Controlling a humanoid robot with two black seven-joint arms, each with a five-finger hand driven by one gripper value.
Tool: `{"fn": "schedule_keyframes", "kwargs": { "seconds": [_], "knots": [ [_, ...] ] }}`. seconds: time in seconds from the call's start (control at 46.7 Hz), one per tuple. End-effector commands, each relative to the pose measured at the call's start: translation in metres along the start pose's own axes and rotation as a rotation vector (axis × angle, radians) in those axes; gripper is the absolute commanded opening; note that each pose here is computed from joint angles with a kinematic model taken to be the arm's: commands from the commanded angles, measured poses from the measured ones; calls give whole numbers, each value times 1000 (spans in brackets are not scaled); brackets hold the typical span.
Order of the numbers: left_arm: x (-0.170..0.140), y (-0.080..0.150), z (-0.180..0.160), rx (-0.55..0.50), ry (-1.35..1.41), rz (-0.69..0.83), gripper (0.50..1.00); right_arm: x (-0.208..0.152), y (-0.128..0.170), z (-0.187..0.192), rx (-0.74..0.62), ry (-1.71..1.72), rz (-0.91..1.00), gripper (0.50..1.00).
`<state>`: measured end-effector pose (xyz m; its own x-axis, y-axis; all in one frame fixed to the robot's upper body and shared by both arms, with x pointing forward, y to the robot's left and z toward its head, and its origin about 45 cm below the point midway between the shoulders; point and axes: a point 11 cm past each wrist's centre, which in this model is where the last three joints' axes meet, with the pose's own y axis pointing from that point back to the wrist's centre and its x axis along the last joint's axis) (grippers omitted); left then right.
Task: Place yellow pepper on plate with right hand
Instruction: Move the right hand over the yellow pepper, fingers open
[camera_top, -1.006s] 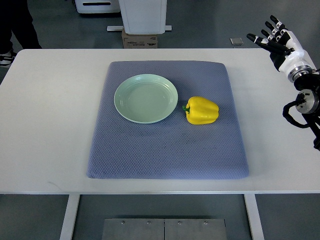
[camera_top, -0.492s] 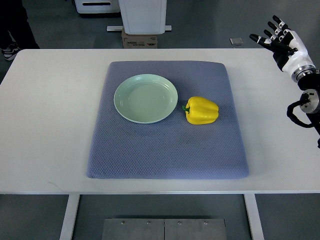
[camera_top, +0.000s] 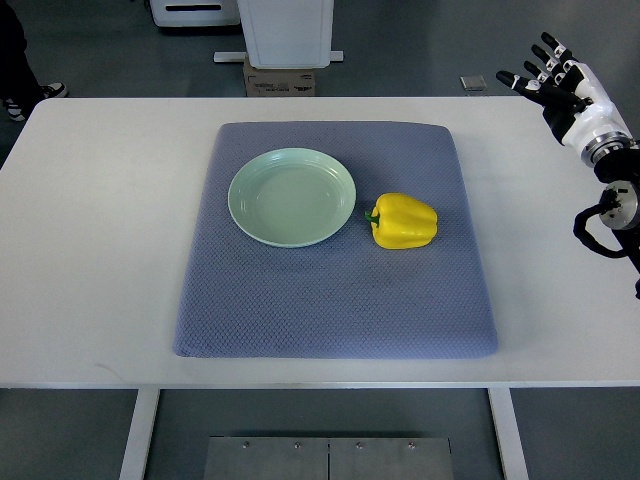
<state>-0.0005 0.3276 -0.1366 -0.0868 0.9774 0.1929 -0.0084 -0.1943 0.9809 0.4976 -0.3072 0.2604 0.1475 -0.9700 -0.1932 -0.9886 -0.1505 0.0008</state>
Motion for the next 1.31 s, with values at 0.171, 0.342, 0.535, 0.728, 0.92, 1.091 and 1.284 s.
{"fn": "schedule_keyframes", "kwargs": {
  "seconds": [0.171,0.342,0.535,0.728,0.92,1.091,1.284],
  "knots": [
    [0,0,0,-1,0,0,1000,-17,2,4,-8,5,-108,1000],
    [0,0,0,1,0,0,1000,-26,7,8,-33,74,-182,1000],
    [0,0,0,-1,0,0,1000,-39,11,15,-37,185,-285,1000],
    [0,0,0,-1,0,0,1000,-54,15,16,-35,287,-385,1000],
    [0,0,0,-1,0,0,1000,-73,21,16,-34,412,-514,1000],
    [0,0,0,-1,0,0,1000,-84,28,22,-48,561,-622,1000],
    [0,0,0,1,0,0,1000,-93,33,32,-73,694,-709,1000]
  ]
}}
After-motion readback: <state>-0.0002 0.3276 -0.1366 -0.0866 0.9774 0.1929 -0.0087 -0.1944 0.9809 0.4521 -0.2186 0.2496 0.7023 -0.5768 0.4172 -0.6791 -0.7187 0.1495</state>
